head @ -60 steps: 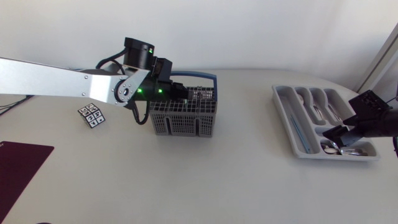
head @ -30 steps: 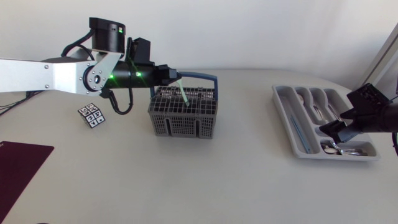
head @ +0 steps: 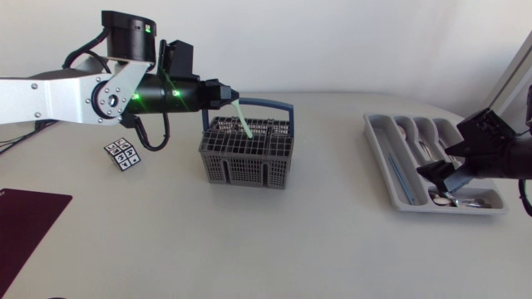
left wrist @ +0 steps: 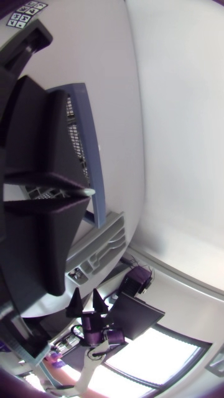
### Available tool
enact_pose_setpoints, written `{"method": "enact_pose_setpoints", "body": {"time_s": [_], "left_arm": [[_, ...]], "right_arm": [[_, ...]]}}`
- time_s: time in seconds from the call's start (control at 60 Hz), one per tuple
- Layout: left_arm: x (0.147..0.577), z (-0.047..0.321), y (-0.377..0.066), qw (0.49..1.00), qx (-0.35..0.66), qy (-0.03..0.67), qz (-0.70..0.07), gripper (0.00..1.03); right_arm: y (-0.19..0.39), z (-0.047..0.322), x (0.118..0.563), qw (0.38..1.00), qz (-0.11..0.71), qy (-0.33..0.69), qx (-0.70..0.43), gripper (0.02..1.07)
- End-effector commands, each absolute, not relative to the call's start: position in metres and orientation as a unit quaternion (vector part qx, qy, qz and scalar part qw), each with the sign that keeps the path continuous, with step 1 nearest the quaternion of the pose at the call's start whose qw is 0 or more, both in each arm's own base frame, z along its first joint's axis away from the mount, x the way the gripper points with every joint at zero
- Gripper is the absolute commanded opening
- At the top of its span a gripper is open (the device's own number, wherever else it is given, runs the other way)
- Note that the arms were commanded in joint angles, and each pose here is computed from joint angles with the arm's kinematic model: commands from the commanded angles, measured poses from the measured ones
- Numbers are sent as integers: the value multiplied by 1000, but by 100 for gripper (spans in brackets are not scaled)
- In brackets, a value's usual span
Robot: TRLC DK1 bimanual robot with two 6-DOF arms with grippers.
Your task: Transfer all utensils from the basket to the drawer tray.
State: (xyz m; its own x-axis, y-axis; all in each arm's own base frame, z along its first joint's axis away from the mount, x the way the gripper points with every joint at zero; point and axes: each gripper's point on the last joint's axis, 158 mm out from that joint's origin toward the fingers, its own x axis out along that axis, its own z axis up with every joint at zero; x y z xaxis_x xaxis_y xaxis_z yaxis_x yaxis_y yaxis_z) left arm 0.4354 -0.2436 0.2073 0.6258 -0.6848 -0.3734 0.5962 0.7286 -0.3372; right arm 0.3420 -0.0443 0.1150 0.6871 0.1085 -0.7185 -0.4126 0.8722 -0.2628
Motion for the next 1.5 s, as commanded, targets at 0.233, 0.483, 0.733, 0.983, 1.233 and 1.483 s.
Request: {"method": "enact_pose_setpoints", "body": {"time_s": [0.233,0.483,0.733,0.983,1.233,1.483], "left_arm": [[399,228,-256,893,-21,231,-386,6],[357,222,-280,866,38,243,-436,6],[319,211,-300,810,23,279,-516,6],[275,208,-324,753,14,302,-585,6],[239,207,-340,710,17,313,-630,6],[230,211,-340,700,18,313,-642,6]], "right_arm": [[0,135,326,896,196,335,-214,102],[82,158,303,870,330,313,-190,102],[156,165,276,828,455,286,-162,102],[207,165,253,789,529,274,-146,102],[239,164,239,769,564,269,-135,92],[249,175,231,762,581,260,-124,60]]}}
